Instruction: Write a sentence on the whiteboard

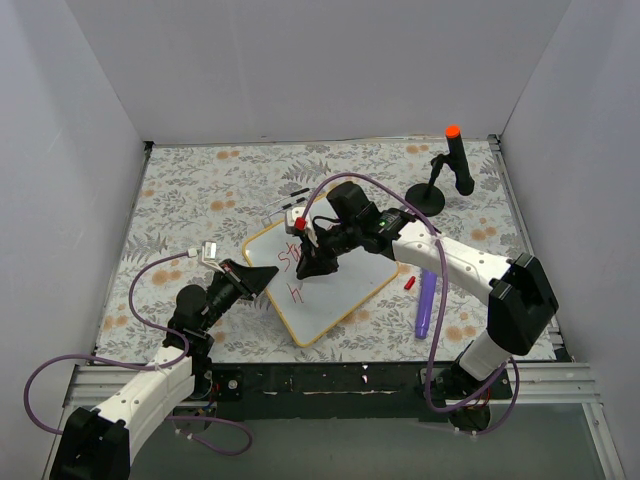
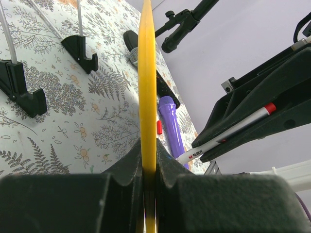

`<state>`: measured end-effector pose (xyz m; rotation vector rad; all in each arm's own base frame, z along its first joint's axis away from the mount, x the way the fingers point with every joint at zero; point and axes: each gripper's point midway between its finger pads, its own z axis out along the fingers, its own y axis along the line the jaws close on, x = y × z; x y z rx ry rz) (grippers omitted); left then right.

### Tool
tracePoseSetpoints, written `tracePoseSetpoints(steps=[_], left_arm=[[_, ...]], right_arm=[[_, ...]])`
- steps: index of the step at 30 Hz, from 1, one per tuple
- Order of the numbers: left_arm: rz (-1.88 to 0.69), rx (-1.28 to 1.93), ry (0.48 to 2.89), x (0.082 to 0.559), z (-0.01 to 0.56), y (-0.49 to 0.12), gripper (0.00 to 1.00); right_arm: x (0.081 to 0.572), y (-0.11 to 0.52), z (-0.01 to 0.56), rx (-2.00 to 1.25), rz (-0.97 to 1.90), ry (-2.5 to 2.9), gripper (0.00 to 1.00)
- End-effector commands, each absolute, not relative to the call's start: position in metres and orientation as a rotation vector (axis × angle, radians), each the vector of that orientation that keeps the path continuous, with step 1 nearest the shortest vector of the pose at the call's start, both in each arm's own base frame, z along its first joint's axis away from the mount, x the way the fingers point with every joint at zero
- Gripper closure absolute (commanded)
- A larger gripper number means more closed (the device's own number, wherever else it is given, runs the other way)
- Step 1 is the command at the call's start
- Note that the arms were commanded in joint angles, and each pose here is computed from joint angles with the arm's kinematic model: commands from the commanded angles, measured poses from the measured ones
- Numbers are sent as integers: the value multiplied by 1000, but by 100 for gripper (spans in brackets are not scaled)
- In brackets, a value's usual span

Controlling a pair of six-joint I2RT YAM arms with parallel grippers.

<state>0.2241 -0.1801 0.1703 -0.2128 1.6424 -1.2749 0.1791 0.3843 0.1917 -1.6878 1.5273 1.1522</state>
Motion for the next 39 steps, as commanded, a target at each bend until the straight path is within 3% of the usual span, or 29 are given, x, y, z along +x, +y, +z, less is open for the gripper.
tracePoseSetpoints(steps=[1,39], left_arm=[[-1335,-173,1457,222,218,-179,100],[-1326,-166,1460,221,216,-178,100]], right_arm=[[179,385,200,-1691,1136,1484,99],[188,385,181,-1688,1071,1561,99]])
